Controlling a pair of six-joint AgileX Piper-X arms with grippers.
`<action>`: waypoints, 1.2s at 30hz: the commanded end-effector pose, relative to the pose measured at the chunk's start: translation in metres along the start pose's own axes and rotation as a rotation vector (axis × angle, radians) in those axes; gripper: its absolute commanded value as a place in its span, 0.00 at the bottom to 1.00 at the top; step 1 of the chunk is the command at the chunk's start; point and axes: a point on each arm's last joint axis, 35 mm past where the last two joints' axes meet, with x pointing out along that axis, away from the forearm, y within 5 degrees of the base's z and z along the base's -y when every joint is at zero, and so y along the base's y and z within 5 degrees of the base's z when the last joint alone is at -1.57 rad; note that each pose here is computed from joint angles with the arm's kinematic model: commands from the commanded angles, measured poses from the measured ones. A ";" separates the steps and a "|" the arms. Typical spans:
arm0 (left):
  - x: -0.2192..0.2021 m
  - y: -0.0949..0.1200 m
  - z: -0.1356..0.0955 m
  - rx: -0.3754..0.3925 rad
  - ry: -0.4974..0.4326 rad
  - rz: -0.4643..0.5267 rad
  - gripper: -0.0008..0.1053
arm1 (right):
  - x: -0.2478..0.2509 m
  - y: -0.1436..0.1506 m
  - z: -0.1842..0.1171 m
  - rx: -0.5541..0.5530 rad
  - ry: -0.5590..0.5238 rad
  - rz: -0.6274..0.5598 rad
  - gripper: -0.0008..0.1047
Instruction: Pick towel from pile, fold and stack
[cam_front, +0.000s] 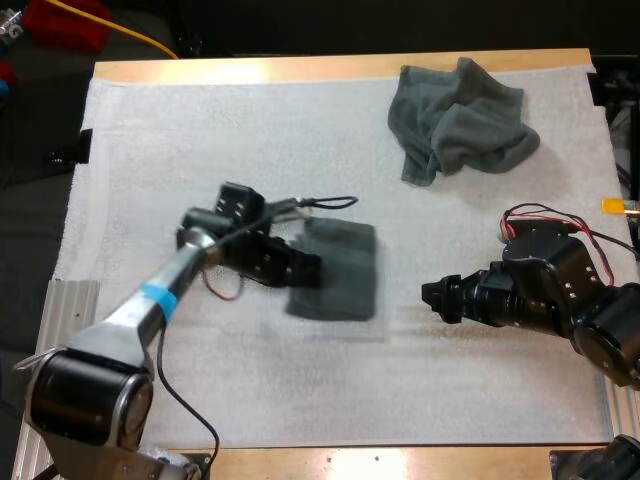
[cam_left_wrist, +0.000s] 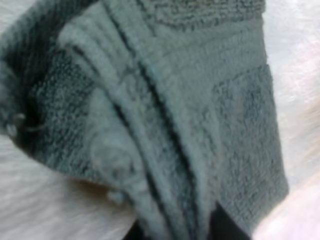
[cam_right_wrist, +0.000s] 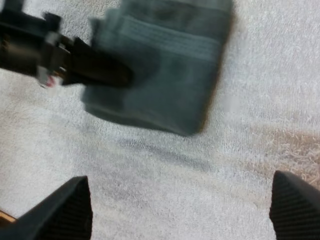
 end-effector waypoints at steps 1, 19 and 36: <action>-0.014 -0.001 0.002 0.043 -0.008 0.055 0.01 | -0.002 -0.001 -0.001 -0.007 -0.002 0.000 0.68; -0.093 0.077 0.011 -0.072 -0.084 0.525 0.01 | -0.002 0.001 -0.001 -0.007 0.009 0.038 0.68; -0.118 0.108 0.007 -0.182 -0.124 0.630 0.01 | -0.004 0.010 0.016 -0.034 -0.122 0.212 0.68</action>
